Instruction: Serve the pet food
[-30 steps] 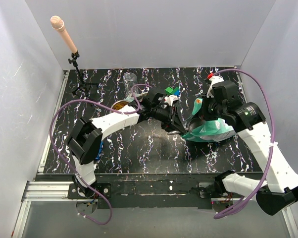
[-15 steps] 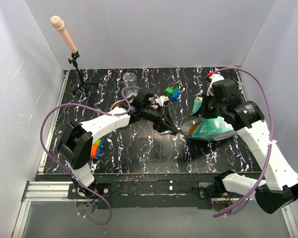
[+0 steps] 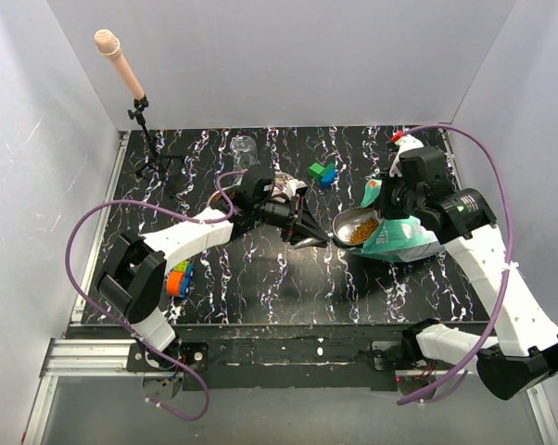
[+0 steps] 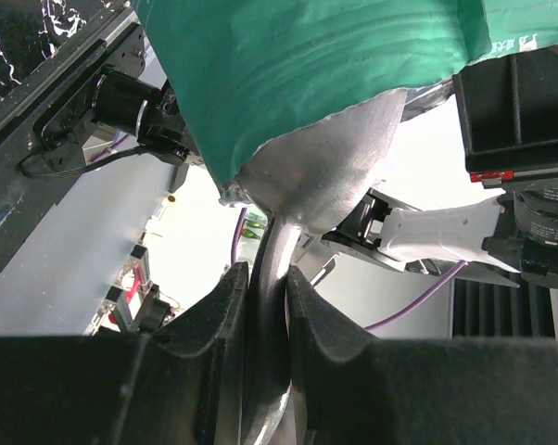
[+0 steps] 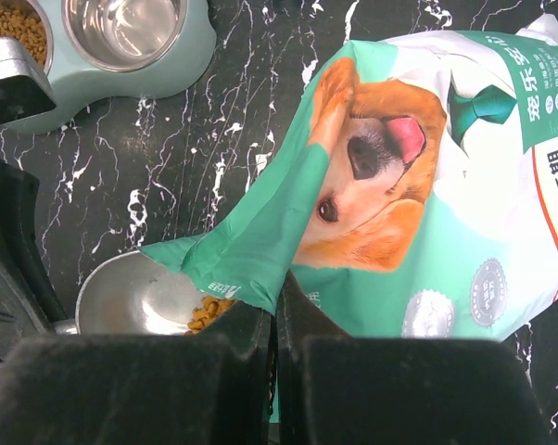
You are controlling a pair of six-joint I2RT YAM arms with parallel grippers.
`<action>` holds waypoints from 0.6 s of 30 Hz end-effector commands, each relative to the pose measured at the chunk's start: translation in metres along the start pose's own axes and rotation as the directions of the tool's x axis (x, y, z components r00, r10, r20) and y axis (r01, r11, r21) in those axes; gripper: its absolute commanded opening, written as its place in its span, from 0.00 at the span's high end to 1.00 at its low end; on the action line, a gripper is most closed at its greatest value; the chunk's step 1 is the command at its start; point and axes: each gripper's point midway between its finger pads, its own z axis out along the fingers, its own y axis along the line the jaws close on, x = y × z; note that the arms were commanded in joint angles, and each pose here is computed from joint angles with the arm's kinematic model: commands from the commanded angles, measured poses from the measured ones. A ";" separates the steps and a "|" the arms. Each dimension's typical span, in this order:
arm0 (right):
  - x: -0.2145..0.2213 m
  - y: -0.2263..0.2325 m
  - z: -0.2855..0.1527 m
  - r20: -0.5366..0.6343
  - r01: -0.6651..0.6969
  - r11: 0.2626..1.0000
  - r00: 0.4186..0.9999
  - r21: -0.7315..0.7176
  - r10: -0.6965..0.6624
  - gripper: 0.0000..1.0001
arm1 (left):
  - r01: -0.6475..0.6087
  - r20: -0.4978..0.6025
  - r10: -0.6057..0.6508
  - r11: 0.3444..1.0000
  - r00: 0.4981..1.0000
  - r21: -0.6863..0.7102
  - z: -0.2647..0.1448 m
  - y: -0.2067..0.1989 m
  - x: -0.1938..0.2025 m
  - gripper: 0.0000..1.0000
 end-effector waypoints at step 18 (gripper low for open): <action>-0.025 0.022 -0.020 0.071 0.083 0.995 0.994 -0.047 -0.079 0.99 | 0.262 0.140 -0.232 0.928 0.963 -0.265 -0.020 0.018 -0.009 1.00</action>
